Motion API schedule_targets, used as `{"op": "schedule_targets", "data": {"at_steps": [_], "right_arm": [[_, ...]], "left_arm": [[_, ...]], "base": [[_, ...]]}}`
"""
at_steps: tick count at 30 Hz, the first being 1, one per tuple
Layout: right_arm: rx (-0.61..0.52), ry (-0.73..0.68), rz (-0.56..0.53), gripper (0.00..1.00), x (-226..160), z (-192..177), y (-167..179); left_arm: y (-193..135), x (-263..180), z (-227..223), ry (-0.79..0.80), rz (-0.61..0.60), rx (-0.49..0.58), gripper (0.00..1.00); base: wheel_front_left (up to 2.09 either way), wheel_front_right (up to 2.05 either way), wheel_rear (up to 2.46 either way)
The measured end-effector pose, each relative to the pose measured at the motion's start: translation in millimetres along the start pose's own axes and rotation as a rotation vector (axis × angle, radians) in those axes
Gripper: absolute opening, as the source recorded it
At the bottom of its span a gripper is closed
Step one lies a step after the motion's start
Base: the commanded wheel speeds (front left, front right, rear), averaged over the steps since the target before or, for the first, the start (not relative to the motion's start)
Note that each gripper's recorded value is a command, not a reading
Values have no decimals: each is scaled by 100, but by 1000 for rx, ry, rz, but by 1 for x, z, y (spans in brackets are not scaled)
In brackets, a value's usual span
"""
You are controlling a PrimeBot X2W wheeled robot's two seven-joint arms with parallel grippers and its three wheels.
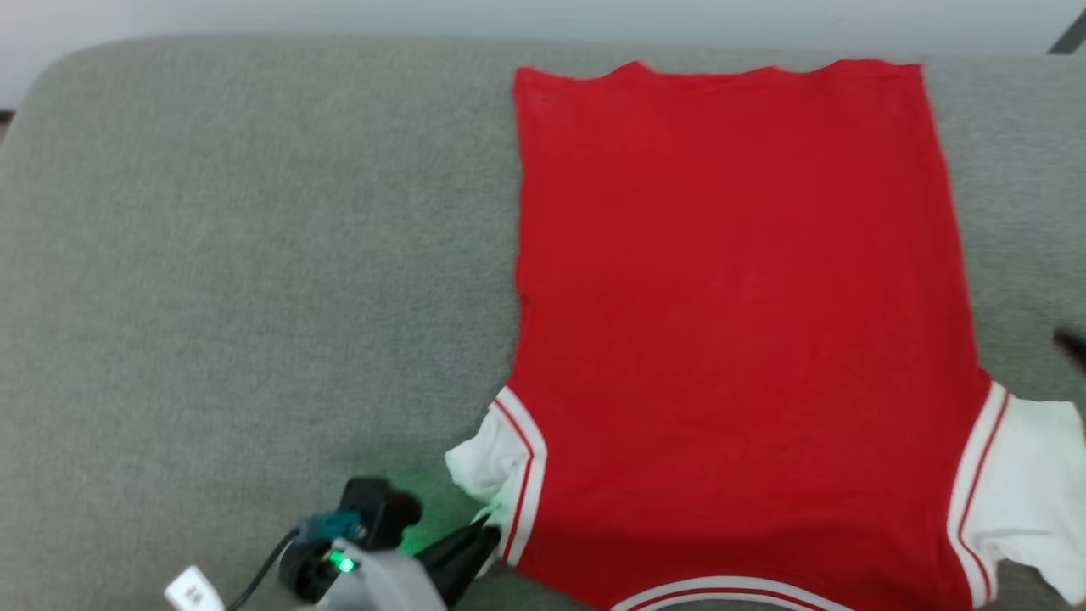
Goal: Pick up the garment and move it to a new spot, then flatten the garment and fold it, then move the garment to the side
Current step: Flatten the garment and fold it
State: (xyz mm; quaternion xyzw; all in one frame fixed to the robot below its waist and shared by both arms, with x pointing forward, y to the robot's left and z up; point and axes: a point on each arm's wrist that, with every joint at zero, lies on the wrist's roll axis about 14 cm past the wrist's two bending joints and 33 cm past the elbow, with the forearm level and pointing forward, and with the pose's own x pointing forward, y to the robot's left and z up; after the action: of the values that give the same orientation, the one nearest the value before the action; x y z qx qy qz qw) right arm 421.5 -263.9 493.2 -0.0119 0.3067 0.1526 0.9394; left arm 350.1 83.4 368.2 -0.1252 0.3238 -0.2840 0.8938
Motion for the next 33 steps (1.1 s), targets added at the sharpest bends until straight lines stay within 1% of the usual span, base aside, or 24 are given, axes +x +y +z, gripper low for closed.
{"op": "schedule_targets", "data": {"at_steps": [3,5,8,10,12,14,17,19,24,26,29,30,31,32,33], "right_arm": [[7,-19,-13,100,26,30,-7],[5,5,-51,100,45,44,-20],[7,80,-108,100,73,58,-39],[15,78,-154,100,91,79,-53],[29,100,-186,100,110,90,-63],[66,134,-202,100,132,92,-67],[81,199,-240,100,161,87,-75],[99,236,-246,100,179,82,-76],[162,360,-232,100,218,54,-70],[177,407,-209,100,232,41,-62],[191,431,-192,100,245,35,-58],[196,435,-186,66,248,33,-57],[197,438,-182,28,251,32,-56],[197,440,-181,28,252,31,-56],[192,438,-182,0,252,31,-56]], "left_arm": [[-1,8,8,-11,-20,15,0],[-1,13,12,-17,-32,21,0],[2,20,18,-31,-36,27,0],[4,24,22,-43,-41,24,0],[6,27,23,-52,-40,20,0],[9,28,22,-54,-40,8,0],[12,29,22,-62,-37,-1,0],[13,29,22,-65,-34,-7,0],[16,31,21,-68,-32,-26,0],[17,31,19,-66,-32,-37,0],[20,32,16,-61,-27,-52,0],[21,32,15,-59,-24,-55,0],[22,32,14,-57,-21,-56,0],[23,32,14,-55,-20,-56,0],[23,32,15,-55,-20,-53,0]], "base": [[0,0,0],[0,0,0],[0,0,0],[0,0,0],[0,0,0],[0,0,0],[0,0,0],[0,0,0],[0,0,0],[0,0,0],[0,0,0],[0,0,0],[0,0,0],[0,0,0],[0,0,0]]}}
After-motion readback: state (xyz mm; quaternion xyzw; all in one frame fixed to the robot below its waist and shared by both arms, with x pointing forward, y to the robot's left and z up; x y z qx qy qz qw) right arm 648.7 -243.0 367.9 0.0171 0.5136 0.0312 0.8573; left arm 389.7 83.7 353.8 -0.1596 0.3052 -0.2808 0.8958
